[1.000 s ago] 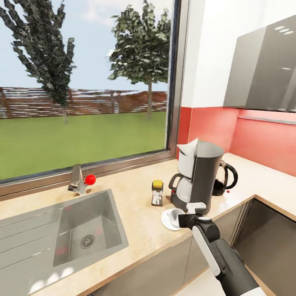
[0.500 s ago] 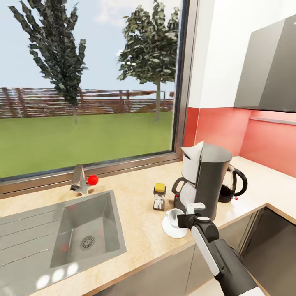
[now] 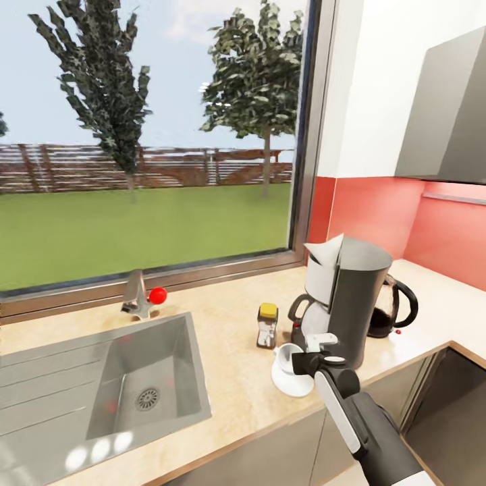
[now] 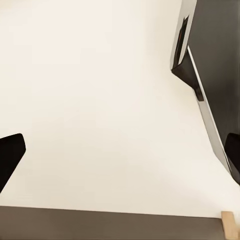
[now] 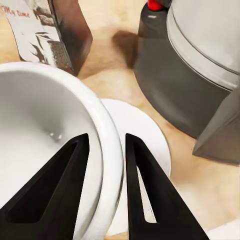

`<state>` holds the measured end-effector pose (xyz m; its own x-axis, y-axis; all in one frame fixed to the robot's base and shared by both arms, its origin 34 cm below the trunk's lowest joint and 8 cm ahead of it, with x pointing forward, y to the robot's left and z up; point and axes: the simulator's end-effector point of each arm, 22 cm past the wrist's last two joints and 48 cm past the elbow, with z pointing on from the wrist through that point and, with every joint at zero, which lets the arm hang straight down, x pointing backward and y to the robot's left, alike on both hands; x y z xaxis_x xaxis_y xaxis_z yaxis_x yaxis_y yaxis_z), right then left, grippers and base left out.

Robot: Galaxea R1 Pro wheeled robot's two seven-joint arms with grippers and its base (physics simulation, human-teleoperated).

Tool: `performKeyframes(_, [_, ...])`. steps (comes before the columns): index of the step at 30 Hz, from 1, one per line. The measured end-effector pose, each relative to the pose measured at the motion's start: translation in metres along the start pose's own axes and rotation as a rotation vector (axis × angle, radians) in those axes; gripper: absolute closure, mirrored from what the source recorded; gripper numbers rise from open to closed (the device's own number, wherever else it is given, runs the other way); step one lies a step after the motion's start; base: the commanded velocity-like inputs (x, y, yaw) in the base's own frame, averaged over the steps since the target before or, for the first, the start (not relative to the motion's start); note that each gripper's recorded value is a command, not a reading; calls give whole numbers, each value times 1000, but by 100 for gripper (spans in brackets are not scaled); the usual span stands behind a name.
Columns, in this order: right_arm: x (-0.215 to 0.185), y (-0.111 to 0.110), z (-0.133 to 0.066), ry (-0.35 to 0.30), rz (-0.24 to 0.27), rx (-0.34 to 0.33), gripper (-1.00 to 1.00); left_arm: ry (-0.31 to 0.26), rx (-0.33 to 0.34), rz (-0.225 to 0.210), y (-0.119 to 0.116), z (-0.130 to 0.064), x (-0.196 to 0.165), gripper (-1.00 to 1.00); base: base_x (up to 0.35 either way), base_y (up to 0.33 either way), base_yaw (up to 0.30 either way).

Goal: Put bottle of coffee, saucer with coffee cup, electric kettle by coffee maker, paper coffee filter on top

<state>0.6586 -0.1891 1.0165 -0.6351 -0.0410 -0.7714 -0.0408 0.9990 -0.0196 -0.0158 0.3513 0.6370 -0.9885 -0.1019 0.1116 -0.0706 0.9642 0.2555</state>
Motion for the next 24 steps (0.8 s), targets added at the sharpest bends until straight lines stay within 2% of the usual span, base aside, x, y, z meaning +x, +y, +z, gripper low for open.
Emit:
performKeyframes(4, [20,-3,10,49,-3,9,100,1,0,1,0,0,1,-100,19,-9,9])
performKeyframes(19, [24,-6,12,60,-4,19,100,1,0,1,0,0,0,-100,11,-18,0])
performKeyframes(24, [51,-11,22,127,-7,31,100,0,0,1,0,0,0,-100,2,-4,0])
